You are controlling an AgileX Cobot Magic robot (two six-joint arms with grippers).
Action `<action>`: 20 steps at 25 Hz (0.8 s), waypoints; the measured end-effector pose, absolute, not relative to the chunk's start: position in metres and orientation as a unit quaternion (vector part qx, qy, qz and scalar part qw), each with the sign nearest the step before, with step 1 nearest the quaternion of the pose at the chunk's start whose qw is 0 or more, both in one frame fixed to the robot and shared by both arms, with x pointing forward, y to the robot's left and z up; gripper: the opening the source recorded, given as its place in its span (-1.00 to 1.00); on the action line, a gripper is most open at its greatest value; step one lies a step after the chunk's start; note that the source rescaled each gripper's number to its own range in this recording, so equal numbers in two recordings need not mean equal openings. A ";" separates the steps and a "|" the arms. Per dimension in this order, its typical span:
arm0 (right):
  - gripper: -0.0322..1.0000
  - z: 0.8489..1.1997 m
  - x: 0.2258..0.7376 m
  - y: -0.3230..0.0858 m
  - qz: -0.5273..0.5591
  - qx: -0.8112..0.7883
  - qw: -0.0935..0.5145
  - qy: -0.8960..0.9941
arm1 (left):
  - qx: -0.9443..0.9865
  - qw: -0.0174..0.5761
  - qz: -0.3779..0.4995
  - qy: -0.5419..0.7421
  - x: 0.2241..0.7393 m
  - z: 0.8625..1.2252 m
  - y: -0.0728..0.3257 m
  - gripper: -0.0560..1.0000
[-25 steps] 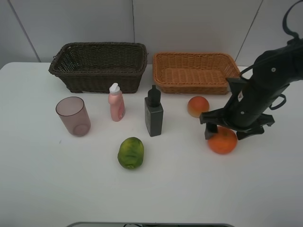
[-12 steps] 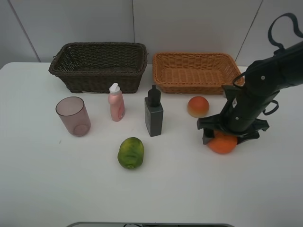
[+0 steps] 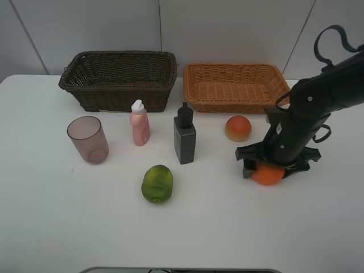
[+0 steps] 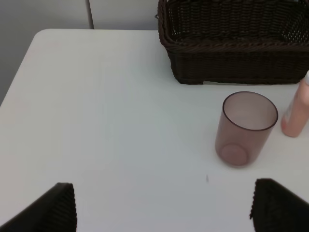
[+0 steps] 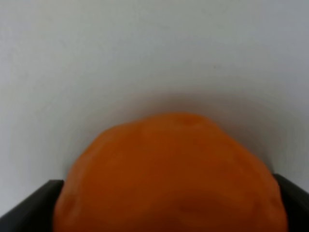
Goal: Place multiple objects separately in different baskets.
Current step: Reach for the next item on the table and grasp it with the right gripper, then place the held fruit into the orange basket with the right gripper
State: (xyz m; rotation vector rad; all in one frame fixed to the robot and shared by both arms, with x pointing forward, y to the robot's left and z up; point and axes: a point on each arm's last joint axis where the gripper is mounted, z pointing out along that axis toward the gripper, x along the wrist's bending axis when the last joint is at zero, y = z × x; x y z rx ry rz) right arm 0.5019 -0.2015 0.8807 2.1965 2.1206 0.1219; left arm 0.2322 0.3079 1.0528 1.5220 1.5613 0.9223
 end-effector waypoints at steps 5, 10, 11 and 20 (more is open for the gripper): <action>0.63 0.881 0.502 -0.202 0.039 0.718 0.043 0.693 | 0.595 0.377 0.361 0.611 0.232 1.053 0.308 0.85; 0.63 0.881 0.501 -0.202 0.036 0.718 0.042 0.693 | 0.595 0.377 0.361 0.611 0.232 1.053 0.308 0.85; 0.63 0.881 0.501 -0.202 0.036 0.718 0.042 0.693 | 0.595 0.377 0.361 0.611 0.232 1.053 0.308 0.85; 0.63 0.881 0.501 -0.202 0.035 0.718 0.042 0.693 | 0.595 0.377 0.361 0.611 0.232 1.053 0.308 0.85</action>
